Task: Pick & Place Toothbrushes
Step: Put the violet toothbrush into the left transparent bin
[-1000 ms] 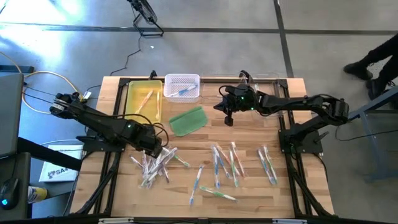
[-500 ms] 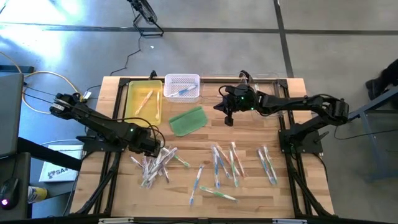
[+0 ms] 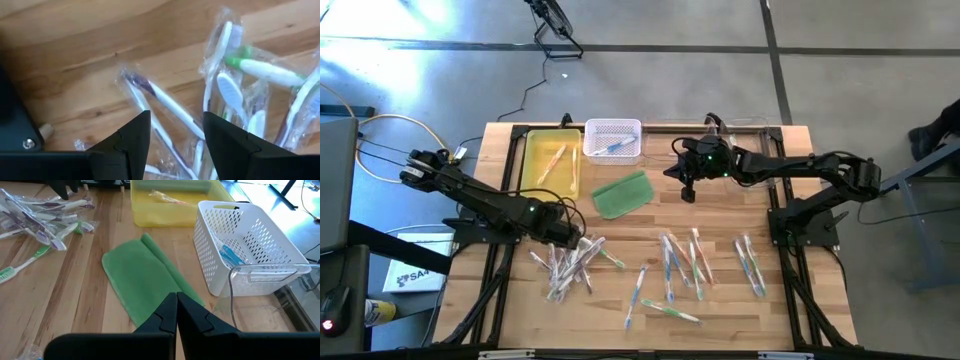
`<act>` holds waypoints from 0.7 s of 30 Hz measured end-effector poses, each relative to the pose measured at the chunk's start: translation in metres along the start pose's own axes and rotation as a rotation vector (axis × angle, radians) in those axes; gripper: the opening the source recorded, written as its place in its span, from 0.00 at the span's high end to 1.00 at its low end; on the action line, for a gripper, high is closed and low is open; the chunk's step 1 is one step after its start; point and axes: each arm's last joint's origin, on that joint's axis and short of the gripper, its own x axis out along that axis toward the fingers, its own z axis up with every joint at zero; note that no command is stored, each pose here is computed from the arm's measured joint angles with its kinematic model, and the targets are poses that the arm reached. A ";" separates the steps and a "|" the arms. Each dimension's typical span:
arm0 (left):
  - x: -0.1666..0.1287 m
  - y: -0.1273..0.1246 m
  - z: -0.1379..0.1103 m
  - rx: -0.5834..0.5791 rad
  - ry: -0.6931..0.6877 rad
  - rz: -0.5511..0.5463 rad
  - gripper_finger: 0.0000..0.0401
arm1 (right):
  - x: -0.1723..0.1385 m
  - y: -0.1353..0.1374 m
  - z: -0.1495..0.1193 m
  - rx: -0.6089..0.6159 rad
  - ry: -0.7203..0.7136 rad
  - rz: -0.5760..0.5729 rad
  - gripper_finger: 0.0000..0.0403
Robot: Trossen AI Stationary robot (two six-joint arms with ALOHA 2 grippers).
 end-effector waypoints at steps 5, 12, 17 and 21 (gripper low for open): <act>0.003 -0.002 0.001 -0.002 -0.055 0.002 0.56 | 0.000 0.000 0.000 0.000 0.000 0.000 1.00; 0.014 -0.010 0.000 0.001 -0.056 0.023 0.56 | 0.000 0.000 0.000 0.000 0.001 0.000 1.00; 0.017 -0.013 -0.001 -0.008 -0.041 0.016 0.56 | 0.000 0.000 0.000 0.000 0.003 0.001 1.00; 0.017 -0.013 -0.002 -0.020 -0.005 0.020 0.56 | 0.000 0.000 -0.001 0.001 0.007 0.001 1.00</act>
